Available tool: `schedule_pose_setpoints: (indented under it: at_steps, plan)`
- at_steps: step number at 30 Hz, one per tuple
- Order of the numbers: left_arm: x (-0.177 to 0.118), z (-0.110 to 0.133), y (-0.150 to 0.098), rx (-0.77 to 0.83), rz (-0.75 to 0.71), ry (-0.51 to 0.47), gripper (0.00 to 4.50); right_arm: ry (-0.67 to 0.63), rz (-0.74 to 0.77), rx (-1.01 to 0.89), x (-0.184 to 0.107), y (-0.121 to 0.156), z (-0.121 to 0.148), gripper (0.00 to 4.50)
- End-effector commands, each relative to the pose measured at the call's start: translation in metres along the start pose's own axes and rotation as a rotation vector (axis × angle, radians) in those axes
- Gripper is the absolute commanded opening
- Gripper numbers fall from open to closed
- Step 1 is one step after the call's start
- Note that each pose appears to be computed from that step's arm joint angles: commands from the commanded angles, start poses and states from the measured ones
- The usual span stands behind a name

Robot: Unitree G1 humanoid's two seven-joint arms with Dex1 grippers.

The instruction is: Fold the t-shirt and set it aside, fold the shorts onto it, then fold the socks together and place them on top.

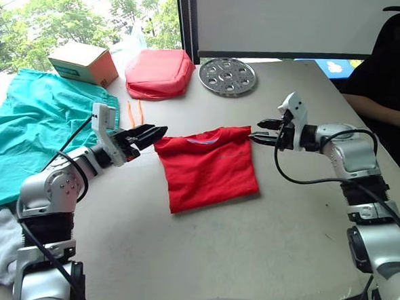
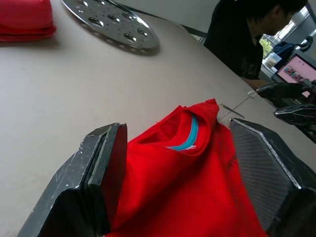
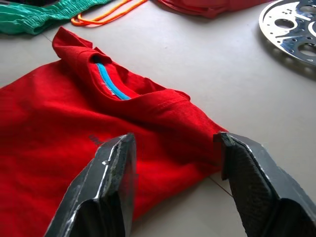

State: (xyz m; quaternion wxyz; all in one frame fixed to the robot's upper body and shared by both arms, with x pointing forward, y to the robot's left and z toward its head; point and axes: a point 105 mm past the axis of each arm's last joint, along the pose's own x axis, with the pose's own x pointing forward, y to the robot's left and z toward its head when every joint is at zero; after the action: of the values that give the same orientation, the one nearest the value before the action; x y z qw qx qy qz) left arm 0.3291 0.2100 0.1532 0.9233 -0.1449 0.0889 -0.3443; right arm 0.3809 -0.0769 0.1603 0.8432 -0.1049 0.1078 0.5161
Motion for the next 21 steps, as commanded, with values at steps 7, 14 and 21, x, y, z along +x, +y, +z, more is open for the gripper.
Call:
schedule_pose_setpoints:
  at_steps: [7,14,21]
  plan:
    - [0.022,-0.043,-0.006,0.062,0.065,0.134,0.06,0.016,-0.022,0.072,0.055,0.003,0.011,0.0]
    - [0.029,-0.053,0.015,0.057,0.191,0.153,0.06,0.067,-0.214,0.061,0.078,-0.019,-0.009,0.0]
    - [0.024,-0.056,0.024,0.049,0.226,0.149,0.06,-0.158,-0.293,0.021,0.068,-0.035,0.017,0.0]
